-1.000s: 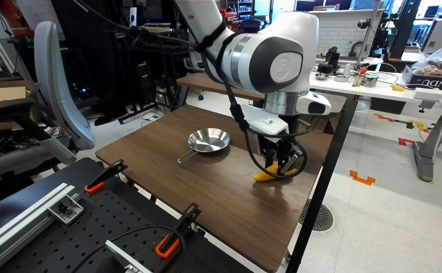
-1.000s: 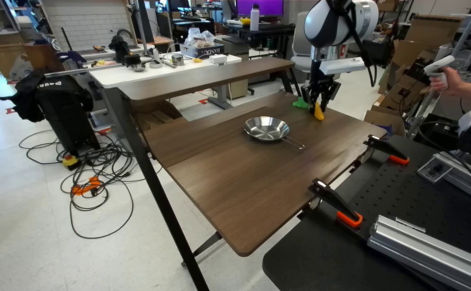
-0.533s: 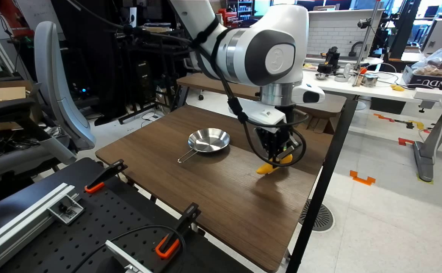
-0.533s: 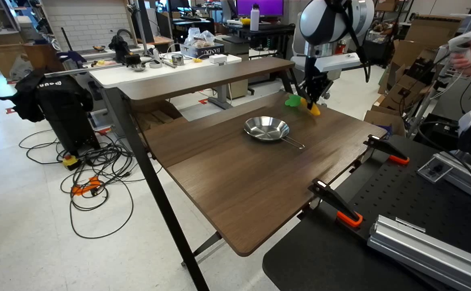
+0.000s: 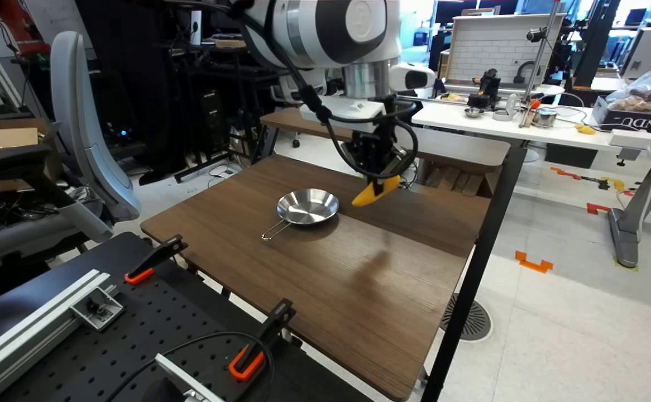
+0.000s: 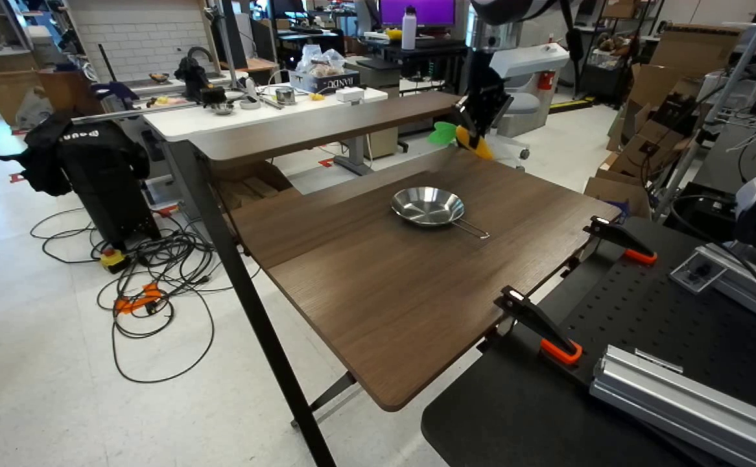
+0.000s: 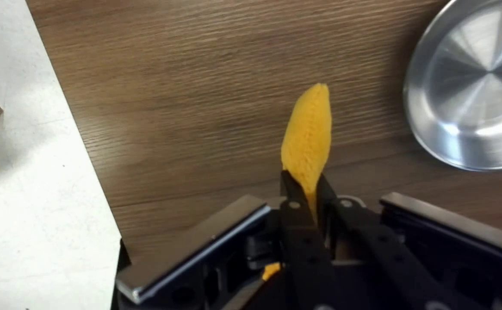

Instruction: Put the carrot plush toy on the pan

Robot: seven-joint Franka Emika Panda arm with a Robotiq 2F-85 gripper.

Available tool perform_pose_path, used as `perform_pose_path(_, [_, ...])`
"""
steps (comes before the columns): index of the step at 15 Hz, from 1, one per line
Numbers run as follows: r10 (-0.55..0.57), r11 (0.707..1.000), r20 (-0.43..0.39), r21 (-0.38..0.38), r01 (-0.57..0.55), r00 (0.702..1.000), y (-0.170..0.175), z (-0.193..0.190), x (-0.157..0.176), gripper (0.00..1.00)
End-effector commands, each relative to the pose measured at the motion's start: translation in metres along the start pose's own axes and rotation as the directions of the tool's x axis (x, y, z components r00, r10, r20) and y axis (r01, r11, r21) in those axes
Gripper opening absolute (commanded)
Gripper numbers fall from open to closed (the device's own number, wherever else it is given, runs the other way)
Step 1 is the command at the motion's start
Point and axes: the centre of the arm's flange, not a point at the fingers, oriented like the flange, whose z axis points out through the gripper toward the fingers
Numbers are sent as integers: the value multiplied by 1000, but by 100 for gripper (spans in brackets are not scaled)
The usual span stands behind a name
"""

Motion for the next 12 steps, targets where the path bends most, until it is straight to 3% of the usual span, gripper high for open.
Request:
perform_pose_path(1, [-80, 997, -33, 11, 81, 996, -31, -36, -31, 2])
perform_pose_path(6, [-155, 987, -38, 36, 156, 987, -70, -47, -42, 2])
perform_pose_path(12, [-215, 975, -15, 52, 216, 976, -105, -32, -40, 2])
